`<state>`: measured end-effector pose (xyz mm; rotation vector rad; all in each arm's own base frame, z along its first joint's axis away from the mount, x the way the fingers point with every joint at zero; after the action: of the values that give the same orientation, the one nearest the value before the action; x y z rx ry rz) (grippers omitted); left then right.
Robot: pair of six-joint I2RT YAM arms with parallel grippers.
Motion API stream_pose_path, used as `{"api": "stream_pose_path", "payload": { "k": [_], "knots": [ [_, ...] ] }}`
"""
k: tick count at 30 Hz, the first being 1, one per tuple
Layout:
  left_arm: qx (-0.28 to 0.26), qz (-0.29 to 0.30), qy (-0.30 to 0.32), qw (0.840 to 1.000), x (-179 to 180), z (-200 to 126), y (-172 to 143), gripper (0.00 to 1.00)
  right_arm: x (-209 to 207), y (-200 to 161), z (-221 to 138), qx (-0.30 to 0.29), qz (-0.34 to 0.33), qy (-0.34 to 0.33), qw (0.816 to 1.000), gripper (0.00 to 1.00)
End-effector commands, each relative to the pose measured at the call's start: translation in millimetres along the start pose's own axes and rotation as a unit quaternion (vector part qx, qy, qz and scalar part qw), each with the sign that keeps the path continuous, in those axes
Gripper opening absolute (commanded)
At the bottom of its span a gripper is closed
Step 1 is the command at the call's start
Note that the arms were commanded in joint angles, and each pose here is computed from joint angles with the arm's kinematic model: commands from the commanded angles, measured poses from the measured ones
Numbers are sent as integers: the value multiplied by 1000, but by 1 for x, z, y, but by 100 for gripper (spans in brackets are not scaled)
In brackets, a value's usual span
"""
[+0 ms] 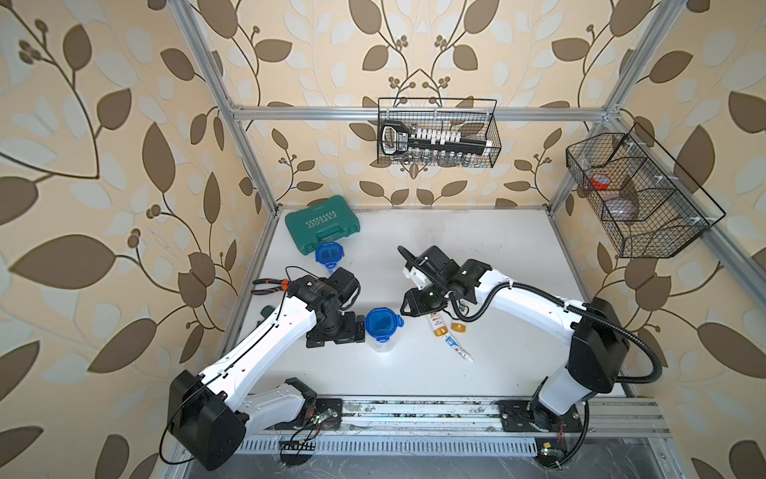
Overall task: Pack away toiletry kits
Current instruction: Close the fastener on the container.
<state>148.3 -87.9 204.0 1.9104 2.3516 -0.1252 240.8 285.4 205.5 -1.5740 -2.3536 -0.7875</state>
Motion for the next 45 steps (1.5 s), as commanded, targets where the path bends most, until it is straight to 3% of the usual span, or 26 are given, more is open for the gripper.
{"api": "stream_pose_path", "payload": {
  "k": [1,4,7,15,24,45],
  "knots": [
    [19,-9,-27,999,10,-16,-15,98,-4,-12,-9,5,16,-13,1000,49],
    [18,-24,-46,998,11,-37,-25,91,-8,-20,-10,16,25,-20,999,48],
    [3,-23,-108,994,2,-56,-30,87,-7,-27,-10,25,25,-10,999,49],
    [-7,-19,-200,980,-41,-66,4,78,-2,-29,3,28,31,23,999,49],
    [6,-21,-222,975,-58,-51,22,73,-1,-22,11,25,35,24,999,46],
    [52,-25,-205,977,-60,-14,26,70,14,-23,30,41,36,52,997,45]
  ]
}}
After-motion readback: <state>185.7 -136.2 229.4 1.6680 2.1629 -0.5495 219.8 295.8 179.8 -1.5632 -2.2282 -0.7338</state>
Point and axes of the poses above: each gripper's point midway between its finger pads, its own z axis out along the fingers, its own x axis along the line the jaws close on, y = z × x, the point moved 7 cm from there along -z, back along the fingers, and after that the axes turned 3 degrees about -z, right-handed, at the moved point
